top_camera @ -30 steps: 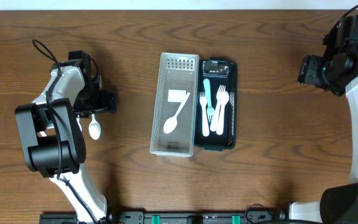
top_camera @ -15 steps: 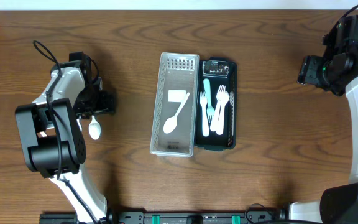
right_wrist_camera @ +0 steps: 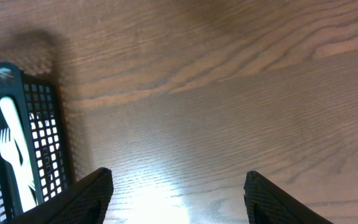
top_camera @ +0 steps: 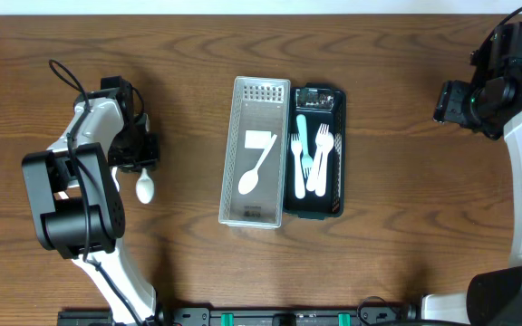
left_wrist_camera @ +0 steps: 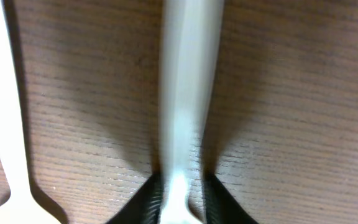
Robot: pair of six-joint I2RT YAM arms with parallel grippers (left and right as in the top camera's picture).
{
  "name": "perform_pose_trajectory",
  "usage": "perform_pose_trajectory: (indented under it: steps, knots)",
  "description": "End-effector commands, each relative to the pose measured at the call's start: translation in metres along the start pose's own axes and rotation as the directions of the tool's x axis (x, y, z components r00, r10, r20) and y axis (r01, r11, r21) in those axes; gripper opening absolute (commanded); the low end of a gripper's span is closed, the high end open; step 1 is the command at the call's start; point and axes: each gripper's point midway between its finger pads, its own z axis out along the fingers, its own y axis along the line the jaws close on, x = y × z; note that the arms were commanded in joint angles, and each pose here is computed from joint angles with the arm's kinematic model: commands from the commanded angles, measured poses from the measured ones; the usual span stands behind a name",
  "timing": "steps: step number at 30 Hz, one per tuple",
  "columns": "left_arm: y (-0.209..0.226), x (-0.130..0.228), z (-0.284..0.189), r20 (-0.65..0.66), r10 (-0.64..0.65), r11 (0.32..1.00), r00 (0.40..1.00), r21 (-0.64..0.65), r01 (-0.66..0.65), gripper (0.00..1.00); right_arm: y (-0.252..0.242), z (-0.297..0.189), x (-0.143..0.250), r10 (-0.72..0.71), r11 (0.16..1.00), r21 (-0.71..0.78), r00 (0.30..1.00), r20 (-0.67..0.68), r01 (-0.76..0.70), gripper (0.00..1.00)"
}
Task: Pack container
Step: 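Move left gripper back to the spoons and grasp another white spoon, then carry the spoon into the clear basket and release it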
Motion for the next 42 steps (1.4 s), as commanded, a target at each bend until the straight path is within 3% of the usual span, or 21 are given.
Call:
perform_pose_trajectory:
  steps: [1, 4, 12, 20, 27, 35, 42]
  knots:
    - [0.002, 0.010, 0.010, -0.040, -0.002, 1.000, 0.999, -0.002, 0.002, 0.19, -0.001, 0.003, 0.002, -0.017, 1.000, 0.004, 1.000, -0.010, 0.017, 0.71]
    - [0.002, 0.010, 0.010, -0.041, -0.002, 1.000, 0.999, -0.002, 0.002, 0.19, -0.001, 0.003, 0.002, -0.017, 1.000, 0.004, 1.000, -0.010, 0.017, 0.71]
    - [0.002, 0.008, -0.003, -0.036, -0.001, 1.000, 0.999, -0.005, 0.001, 0.06, -0.001, 0.003, 0.002, -0.018, 1.000, 0.004, 1.000, -0.011, 0.018, 0.71]
    - [-0.036, -0.011, -0.124, 0.163, 0.074, 0.997, 0.984, -0.007, -0.074, 0.06, -0.001, 0.003, 0.002, -0.017, 1.000, 0.003, 1.000, -0.008, 0.017, 0.70]
    - [-0.134, 0.022, -0.202, 0.385, 0.294, 0.949, 0.875, -0.010, -0.315, 0.06, -0.001, 0.003, 0.001, -0.017, 1.000, 0.002, 1.000, -0.006, 0.017, 0.71]
    - [-0.226, 0.052, -0.183, 0.398, 0.479, 0.856, 0.782, -0.013, -0.518, 0.06, -0.001, 0.003, 0.002, -0.017, 1.000, 0.003, 1.000, -0.011, 0.017, 0.71]
    - [-0.245, 0.048, -0.121, 0.258, 0.527, 0.842, 0.810, -0.025, -0.539, 0.06, 0.001, 0.003, 0.003, -0.021, 1.000, 0.001, 1.000, -0.014, 0.021, 0.71]
